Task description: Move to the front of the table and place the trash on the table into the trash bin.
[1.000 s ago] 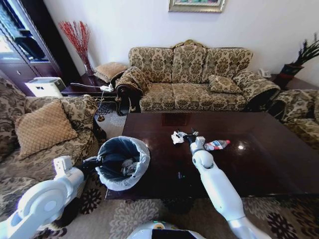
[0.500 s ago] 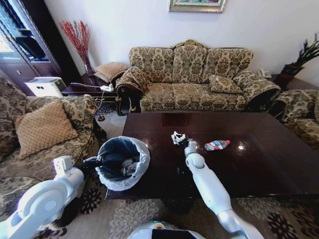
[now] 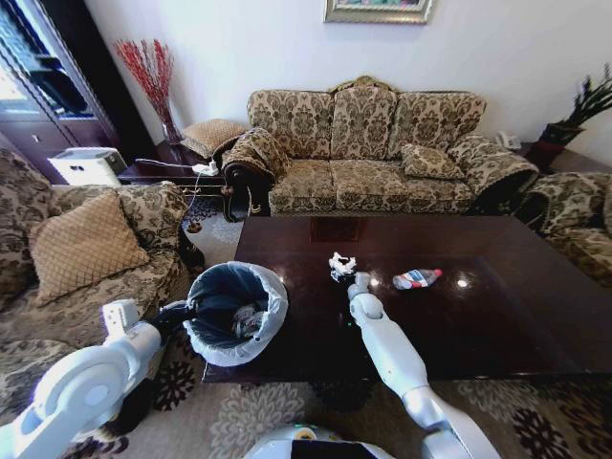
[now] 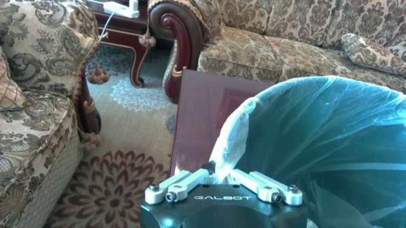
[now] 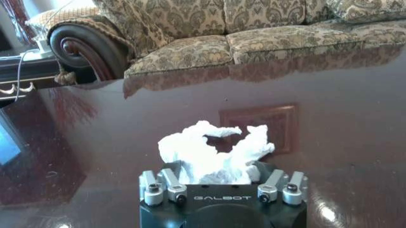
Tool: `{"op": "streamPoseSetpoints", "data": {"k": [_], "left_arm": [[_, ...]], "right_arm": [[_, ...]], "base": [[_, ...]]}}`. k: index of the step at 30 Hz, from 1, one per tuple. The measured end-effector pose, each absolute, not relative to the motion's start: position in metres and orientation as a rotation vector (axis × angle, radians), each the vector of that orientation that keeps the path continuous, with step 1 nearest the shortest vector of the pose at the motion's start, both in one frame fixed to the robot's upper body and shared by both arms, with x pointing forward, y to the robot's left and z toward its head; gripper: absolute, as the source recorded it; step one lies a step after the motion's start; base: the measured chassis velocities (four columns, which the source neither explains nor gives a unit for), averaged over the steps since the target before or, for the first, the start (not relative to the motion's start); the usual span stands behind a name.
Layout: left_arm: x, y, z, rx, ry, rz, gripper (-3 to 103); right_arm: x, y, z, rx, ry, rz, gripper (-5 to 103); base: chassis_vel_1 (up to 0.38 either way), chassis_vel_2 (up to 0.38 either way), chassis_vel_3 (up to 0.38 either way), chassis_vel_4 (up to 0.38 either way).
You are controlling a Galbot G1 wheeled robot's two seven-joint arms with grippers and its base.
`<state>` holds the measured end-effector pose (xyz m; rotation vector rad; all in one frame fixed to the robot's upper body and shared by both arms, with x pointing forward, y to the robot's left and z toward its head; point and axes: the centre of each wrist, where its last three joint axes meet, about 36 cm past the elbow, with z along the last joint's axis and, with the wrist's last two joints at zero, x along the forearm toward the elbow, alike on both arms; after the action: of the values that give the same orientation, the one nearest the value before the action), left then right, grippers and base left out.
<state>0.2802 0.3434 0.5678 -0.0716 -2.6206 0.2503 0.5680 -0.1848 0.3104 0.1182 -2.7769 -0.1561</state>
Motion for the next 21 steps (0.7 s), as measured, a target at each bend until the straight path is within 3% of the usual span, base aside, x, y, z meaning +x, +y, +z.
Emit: {"op": "streamPoseSetpoints", "data": {"k": [3, 4, 7, 8, 11, 15, 17, 21], "left_arm": [[0.28, 0.343, 0.568, -0.072, -2.621, 0.25, 0], [0.28, 0.343, 0.568, -0.072, -2.621, 0.25, 0], [0.28, 0.343, 0.568, -0.072, -2.621, 0.25, 0], [0.28, 0.343, 0.568, -0.072, -2.621, 0.25, 0], [0.28, 0.343, 0.568, -0.072, -2.621, 0.25, 0], [0.28, 0.343, 0.568, -0.072, -2.621, 0.25, 0], [0.28, 0.343, 0.568, -0.072, -2.621, 0.25, 0], [0.28, 0.343, 0.568, -0.072, -2.621, 0.25, 0]], "right_arm": [[0.568, -0.185, 0.31, 0.117, -2.78, -0.158, 58], [0.568, -0.185, 0.31, 0.117, -2.78, -0.158, 58], [0.568, -0.185, 0.31, 0.117, -2.783, -0.157, 42], [0.568, -0.185, 0.31, 0.117, -2.783, -0.157, 42], [0.568, -0.187, 0.313, 0.118, -2.789, -0.158, 26], [0.568, -0.187, 0.315, 0.12, -2.793, -0.174, 15], [0.566, -0.187, 0.317, 0.123, -2.799, -0.188, 4], [0.561, -0.186, 0.331, 0.148, -2.832, -0.217, 1]], "base": [[0.0, 0.0, 0.0, 0.0], [0.0, 0.0, 0.0, 0.0], [0.0, 0.0, 0.0, 0.0], [0.0, 0.0, 0.0, 0.0], [0.0, 0.0, 0.0, 0.0], [0.0, 0.0, 0.0, 0.0], [0.0, 0.0, 0.0, 0.0], [0.0, 0.0, 0.0, 0.0]]}}
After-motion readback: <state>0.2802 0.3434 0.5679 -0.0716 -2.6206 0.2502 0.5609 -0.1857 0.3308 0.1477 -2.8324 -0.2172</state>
